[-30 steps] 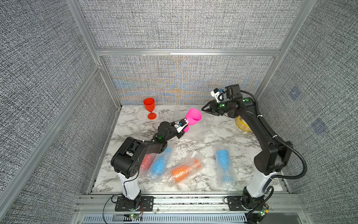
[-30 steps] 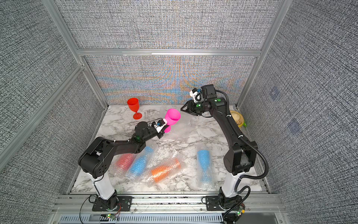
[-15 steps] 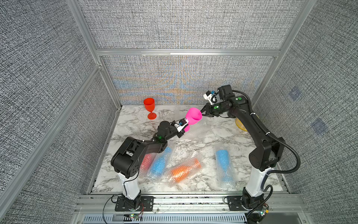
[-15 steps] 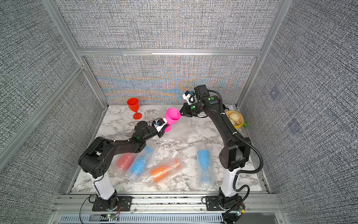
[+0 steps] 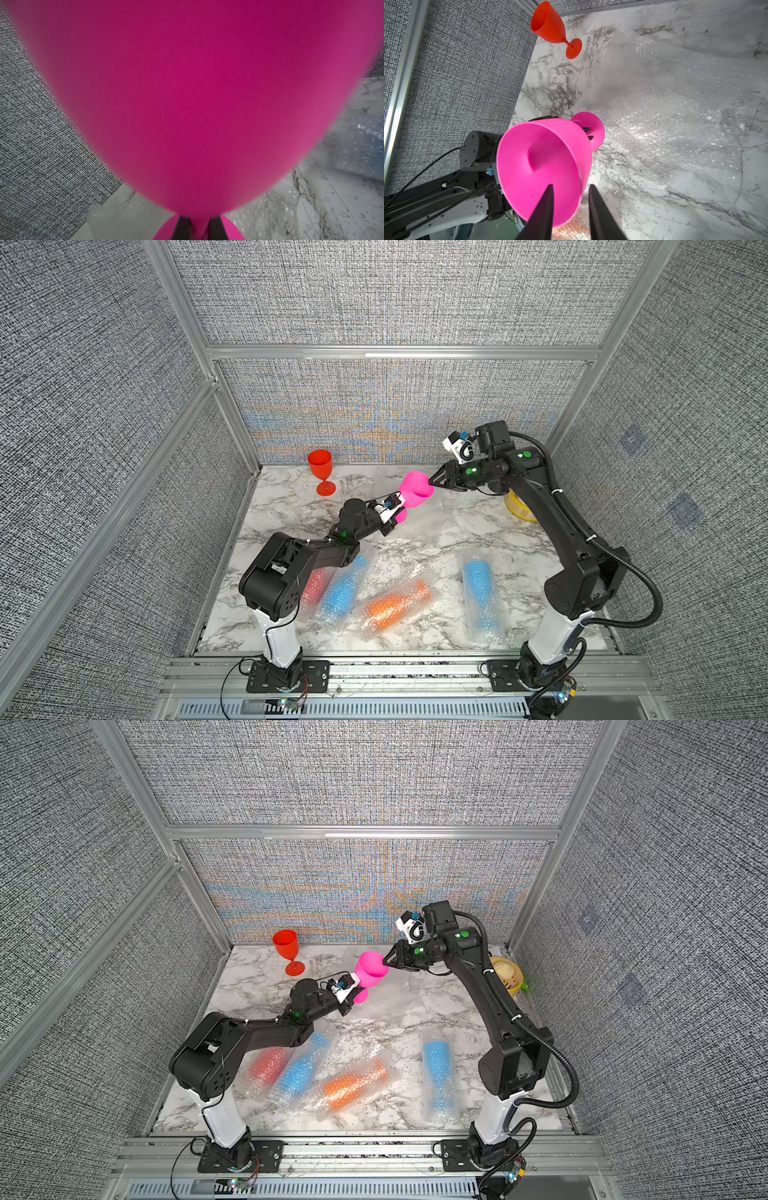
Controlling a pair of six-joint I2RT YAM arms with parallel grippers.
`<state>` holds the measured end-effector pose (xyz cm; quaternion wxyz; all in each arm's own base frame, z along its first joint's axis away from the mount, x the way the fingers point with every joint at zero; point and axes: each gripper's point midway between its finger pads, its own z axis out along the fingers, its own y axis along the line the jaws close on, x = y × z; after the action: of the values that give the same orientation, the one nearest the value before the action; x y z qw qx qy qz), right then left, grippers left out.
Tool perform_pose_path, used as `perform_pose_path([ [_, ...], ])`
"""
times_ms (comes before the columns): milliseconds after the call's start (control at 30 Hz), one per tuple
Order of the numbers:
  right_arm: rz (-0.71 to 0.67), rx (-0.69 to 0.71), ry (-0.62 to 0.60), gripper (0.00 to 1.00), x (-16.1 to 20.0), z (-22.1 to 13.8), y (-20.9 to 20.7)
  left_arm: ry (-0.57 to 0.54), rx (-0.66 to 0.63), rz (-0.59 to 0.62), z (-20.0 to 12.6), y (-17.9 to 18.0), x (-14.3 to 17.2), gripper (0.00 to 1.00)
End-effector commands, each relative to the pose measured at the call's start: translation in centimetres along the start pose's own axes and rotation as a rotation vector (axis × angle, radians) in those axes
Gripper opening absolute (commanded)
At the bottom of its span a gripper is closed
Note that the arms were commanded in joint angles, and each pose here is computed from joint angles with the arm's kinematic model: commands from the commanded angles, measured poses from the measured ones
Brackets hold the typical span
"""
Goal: Unpack wine glasses from bubble wrap
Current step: Pick up the wine glass from the bubble wrap, then place the wine glass at the center of the board.
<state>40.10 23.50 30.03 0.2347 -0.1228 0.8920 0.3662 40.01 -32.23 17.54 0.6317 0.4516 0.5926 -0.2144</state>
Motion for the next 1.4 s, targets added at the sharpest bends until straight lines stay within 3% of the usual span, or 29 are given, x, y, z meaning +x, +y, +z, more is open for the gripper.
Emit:
perform_pose_path([
  [0, 0.005, -0.016, 0.014, 0.31, 0.2, 0.5, 0.0, -0.028, -0.008, 0.006, 0.0, 0.3, -0.8, 0.0],
  [100, 0.008, -0.022, 0.023, 0.23, 0.2, 1.0, 0.0, -0.036, -0.002, -0.002, 0.0, 0.2, -1.1, 0.0],
  [233, 0.008, -0.009, 0.035, 0.0, 0.0, 1.7, -0.1, -0.035, 0.003, -0.017, 0.1, 0.2, -1.1, 0.0],
  [333, 0.003, 0.028, 0.037, 0.0, -0.3, 2.0, -0.5, -0.027, 0.004, -0.021, 0.0, 0.0, -0.7, 0.02],
  [467, 0.007, 0.1, 0.034, 0.0, -0.8, 1.7, -1.3, -0.011, -0.022, -0.039, -0.3, 0.2, -0.7, 0.56],
  [533, 0.013, 0.143, 0.018, 0.0, -1.4, 1.3, -1.9, -0.001, -0.032, -0.057, -0.4, 0.4, -1.0, 1.0],
  [633, 0.033, 0.194, 0.004, 0.0, -2.2, 0.9, -3.1, 0.023, -0.067, -0.094, -0.8, 1.3, -1.9, 1.0],
  [733, 0.094, 0.304, -0.022, 0.0, -3.3, 0.2, -6.2, 0.034, -0.218, -0.183, -2.0, 4.1, -3.3, 1.0],
  [867, 0.202, 0.455, -0.09, 0.0, -5.2, -1.3, -11.6, 0.126, -0.455, -0.418, -4.6, 8.4, -4.7, 1.0],
  [1000, 0.274, 0.557, -0.13, 0.0, -6.5, -2.3, -16.3, 0.331, -0.361, -0.535, -5.1, 7.4, -6.1, 1.0],
  [1200, 0.365, 0.699, -0.168, 0.0, -7.5, -3.8, -22.1, 0.276, -0.36, -0.763, -6.6, 6.9, -7.9, 1.0],
  [1300, 0.394, 0.734, -0.188, 0.0, -7.8, -4.2, -24.4, 0.329, -0.496, -0.9, -8.5, 8.0, -5.6, 1.0],
  [1367, 0.42, 0.758, -0.206, 0.0, -8.0, -4.5, -25.9, 0.321, -0.499, -1.016, -9.1, 8.7, -4.0, 1.0],
])
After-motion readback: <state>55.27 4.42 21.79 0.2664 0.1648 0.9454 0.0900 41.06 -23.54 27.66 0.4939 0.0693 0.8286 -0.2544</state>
